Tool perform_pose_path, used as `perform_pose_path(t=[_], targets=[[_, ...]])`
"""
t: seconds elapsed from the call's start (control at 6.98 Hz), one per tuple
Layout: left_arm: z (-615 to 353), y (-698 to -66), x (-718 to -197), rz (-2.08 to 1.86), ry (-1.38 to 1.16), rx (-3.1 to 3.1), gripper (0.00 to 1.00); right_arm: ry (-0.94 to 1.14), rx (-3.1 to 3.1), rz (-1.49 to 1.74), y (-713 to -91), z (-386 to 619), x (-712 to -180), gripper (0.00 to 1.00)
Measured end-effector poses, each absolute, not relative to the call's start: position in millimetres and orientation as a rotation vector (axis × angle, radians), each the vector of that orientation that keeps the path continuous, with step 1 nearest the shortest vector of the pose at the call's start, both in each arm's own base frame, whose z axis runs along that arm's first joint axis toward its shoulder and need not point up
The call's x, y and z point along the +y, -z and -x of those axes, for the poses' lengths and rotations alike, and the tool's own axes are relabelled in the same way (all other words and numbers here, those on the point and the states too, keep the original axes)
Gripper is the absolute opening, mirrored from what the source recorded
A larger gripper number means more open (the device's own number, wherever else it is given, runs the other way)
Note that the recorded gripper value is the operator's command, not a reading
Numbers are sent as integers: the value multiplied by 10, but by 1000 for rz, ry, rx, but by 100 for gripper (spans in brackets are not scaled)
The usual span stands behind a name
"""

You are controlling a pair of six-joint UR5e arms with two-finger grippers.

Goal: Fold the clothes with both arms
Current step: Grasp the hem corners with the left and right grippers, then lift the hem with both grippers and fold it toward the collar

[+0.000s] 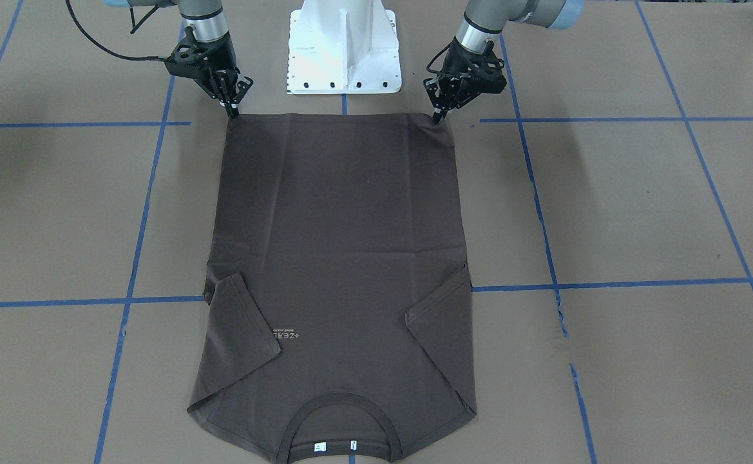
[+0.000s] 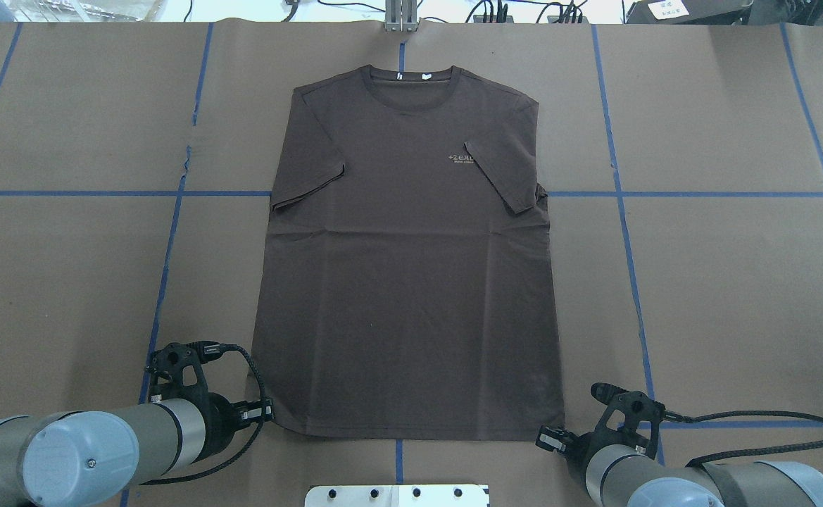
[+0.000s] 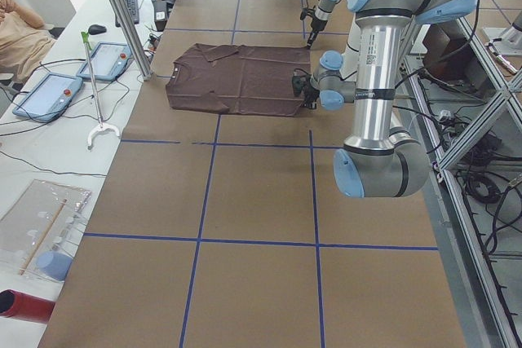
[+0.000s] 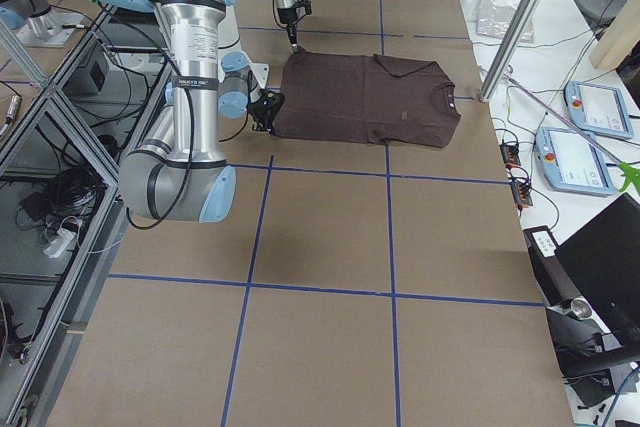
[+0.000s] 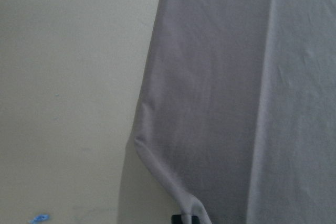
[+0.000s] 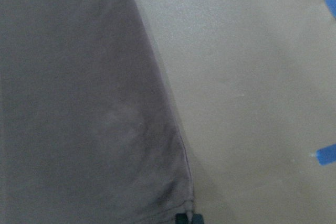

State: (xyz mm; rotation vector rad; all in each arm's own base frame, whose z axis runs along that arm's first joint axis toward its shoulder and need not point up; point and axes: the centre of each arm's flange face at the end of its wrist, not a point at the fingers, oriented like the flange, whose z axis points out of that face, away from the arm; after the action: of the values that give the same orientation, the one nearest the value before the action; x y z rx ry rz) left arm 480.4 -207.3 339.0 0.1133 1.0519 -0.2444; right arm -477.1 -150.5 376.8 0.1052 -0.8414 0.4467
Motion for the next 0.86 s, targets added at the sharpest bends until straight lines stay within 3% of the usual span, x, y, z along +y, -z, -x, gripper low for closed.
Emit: perform_pose_path(t=[0.43,0.86], targets=[[-4611,-3147,-2064,-114,242,1038,0,-455,-859,-102,-3431,4514,-1557,0],[-3474,-2116,-1805,-23,191,1032,0,-371,-895,-34,-2247,3604,-1234,0]])
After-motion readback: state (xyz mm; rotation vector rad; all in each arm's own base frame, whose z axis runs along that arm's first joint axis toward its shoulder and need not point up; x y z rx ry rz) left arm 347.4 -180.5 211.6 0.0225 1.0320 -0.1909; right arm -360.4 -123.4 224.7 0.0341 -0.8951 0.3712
